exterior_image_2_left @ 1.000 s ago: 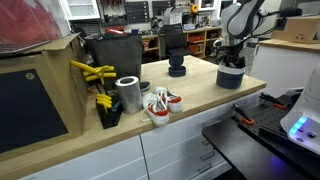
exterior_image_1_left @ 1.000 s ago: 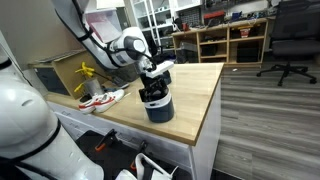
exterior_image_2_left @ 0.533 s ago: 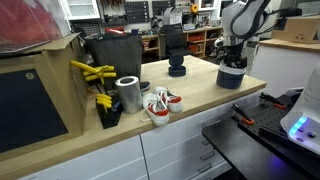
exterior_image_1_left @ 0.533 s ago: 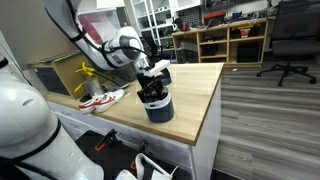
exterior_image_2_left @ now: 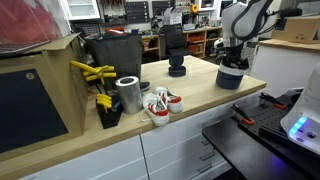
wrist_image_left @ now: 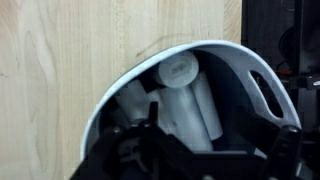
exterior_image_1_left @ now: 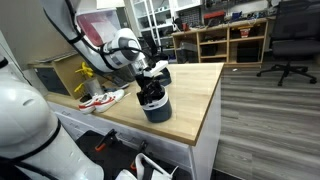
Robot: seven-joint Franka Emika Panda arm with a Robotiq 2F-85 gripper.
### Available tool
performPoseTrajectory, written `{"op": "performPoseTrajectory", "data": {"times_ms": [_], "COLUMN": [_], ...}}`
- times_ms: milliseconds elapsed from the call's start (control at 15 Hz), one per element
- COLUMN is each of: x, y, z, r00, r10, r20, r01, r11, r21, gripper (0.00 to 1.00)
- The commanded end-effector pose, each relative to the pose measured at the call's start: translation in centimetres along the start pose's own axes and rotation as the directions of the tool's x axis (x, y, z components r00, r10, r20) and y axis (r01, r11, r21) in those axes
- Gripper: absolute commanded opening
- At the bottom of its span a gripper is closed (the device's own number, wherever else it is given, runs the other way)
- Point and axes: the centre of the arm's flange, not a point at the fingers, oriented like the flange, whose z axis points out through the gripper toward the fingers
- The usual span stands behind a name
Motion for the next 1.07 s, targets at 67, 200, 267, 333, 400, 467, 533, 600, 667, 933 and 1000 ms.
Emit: {"op": "performPoseTrajectory", "data": {"times_ms": [67,200,267,333,400,467,533,600,667,933,1000], "x": [1.2,1.1,1.1,1.0,0.9,1.0,1.2,1.3,1.1,0.7,0.6], "y": [-0.3,-0.4,-0.4,-0.5,-0.6,-0.5,-0.5,-0.3,0.0,0.7,0.8], "z": [3.6,4.1,4.1,4.1,4.0,4.1,4.6,4.7,4.5,3.4,3.1], "r00": [0.999,0.998,0.997,0.997,0.997,0.997,0.998,0.998,0.998,0.999,0.999], "r10": [-0.052,-0.069,-0.072,-0.076,-0.074,-0.071,-0.071,-0.064,-0.056,-0.017,-0.006], "r20": [0.0,0.008,0.013,0.014,0.014,0.006,-0.002,-0.008,-0.011,-0.034,-0.037], "r01": [0.052,0.068,0.071,0.074,0.072,0.07,0.07,0.065,0.057,0.02,0.01], "r11": [0.997,0.995,0.994,0.993,0.992,0.992,0.992,0.991,0.992,0.995,0.996], "r21": [0.051,0.069,0.079,0.092,0.101,0.103,0.109,0.113,0.113,0.097,0.092], "gripper": [0.39,0.36,0.33,0.3,0.28,0.25,0.28,0.27,0.24,0.01,0.0]}}
